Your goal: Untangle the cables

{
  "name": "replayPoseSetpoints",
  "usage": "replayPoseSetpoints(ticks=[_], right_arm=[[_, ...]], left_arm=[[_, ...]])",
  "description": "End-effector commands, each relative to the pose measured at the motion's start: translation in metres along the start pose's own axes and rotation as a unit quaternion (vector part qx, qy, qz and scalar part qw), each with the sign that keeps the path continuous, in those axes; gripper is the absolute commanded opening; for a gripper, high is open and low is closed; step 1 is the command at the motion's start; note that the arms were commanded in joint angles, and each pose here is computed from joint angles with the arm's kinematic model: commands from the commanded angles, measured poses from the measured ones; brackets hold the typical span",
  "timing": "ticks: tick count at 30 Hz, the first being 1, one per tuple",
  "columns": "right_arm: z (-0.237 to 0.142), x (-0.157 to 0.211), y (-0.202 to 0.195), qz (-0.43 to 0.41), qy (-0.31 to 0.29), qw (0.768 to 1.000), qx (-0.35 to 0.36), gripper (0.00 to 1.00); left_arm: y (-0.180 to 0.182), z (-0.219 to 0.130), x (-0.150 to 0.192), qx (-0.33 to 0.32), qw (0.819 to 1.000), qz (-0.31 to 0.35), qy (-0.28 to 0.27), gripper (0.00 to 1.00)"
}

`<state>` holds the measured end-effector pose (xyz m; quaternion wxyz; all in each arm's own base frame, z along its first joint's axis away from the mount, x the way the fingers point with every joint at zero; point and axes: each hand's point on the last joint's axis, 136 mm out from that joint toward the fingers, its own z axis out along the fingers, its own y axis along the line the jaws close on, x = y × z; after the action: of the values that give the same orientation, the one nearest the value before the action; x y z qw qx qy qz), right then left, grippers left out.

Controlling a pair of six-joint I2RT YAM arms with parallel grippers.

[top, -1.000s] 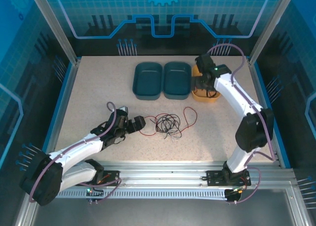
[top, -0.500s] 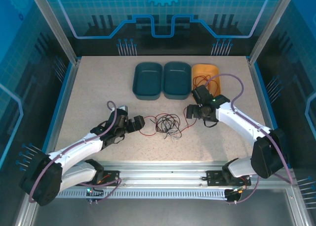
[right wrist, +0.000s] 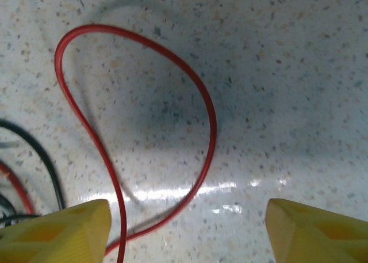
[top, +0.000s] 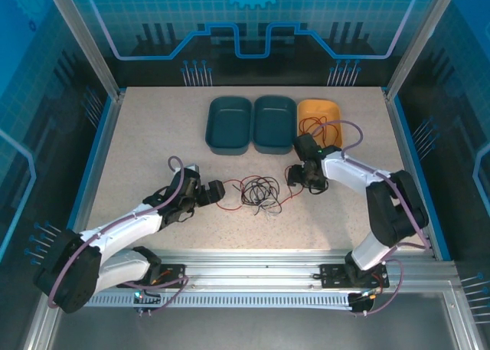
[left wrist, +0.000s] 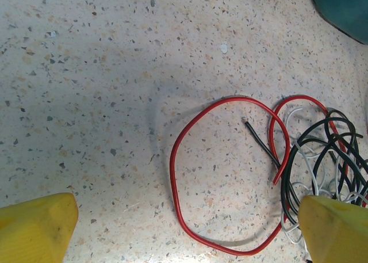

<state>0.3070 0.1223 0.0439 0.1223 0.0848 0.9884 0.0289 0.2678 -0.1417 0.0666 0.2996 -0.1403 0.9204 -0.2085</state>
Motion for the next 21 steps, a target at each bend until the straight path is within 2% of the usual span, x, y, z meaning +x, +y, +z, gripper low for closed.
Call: replayPoseSetpoints(ticks=[1, 14, 21], right_arm=[[0.004, -0.013, 0.002, 0.007, 0.001, 1.000, -0.012, 0.66], [0.030, -0.021, -0.014, -0.017, 0.019, 0.998, 0.054, 0.45], [0.042, -0.020, -0.014, -0.023, 0.028, 0.998, 0.059, 0.39]], left_arm=[[-0.007, -0.003, -0.010, 0.008, 1.000, -0.001, -0.013, 0.99], [-0.006, -0.002, -0.009, 0.005, 1.000, -0.003, -0.011, 0.99], [-0.006, -0.001, -0.009, 0.005, 1.000, -0.003, -0.010, 0.99]])
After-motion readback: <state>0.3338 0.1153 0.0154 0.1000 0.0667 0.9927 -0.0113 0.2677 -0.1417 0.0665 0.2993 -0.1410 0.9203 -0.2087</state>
